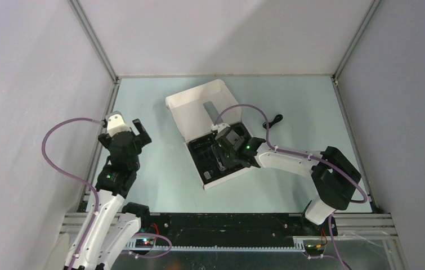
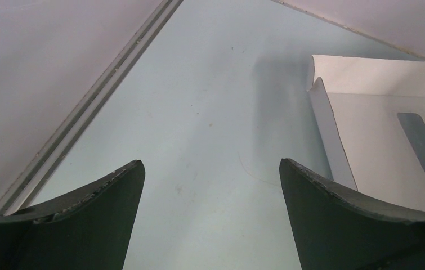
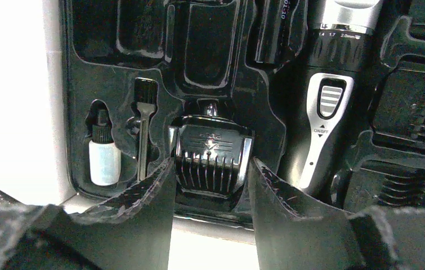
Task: Sort the hair-cutting tools
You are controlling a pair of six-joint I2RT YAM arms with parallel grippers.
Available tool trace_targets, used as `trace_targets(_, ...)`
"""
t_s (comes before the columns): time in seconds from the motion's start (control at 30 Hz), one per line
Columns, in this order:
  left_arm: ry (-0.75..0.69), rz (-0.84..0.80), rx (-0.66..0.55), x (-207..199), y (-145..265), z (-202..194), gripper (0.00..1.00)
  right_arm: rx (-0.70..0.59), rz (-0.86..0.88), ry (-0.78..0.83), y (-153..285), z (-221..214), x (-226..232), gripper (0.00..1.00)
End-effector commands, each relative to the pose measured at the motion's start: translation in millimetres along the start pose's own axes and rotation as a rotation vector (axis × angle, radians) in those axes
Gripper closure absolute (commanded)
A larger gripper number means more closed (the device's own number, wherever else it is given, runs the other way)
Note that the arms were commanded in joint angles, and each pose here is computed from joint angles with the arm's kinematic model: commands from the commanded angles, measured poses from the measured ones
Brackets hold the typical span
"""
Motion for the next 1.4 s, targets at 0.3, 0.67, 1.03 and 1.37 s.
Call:
trace_targets(0.3, -0.031, 0.025, -0.015, 5.3, -2.2, -0.7, 0.04, 0.032, -0.036, 0.021, 1.7, 5.5, 10.2, 0.82)
trace_targets(0.67, -0.037, 0.013, -0.011, 3.4, -3.0, -1.9, 0.04, 0.075, -0.053, 0.012, 1.7, 0.5, 10.4, 0.6)
trace_targets(1.03, -0.037, -0.001, -0.009, 1.3, -3.0, -2.5, 0.04, 0.015, -0.02, 0.011, 18.5, 20.5, 18.0, 0.34)
trace_targets(1.37, -0.036, -0.005, -0.011, 0.4, -3.2, -2.1, 0.04, -0.034, -0.031, 0.023, 24.6, 32.6, 14.8, 0.49)
Point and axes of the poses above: each gripper's point midway between its finger pads, its own y axis back along the fingers, its own x axis along the line the jaws close on, z = x × y, the point moved 3 cm from there along y, back along the fingers, and after that the axes turned 6 degrees about -y, right-handed, at the moved point
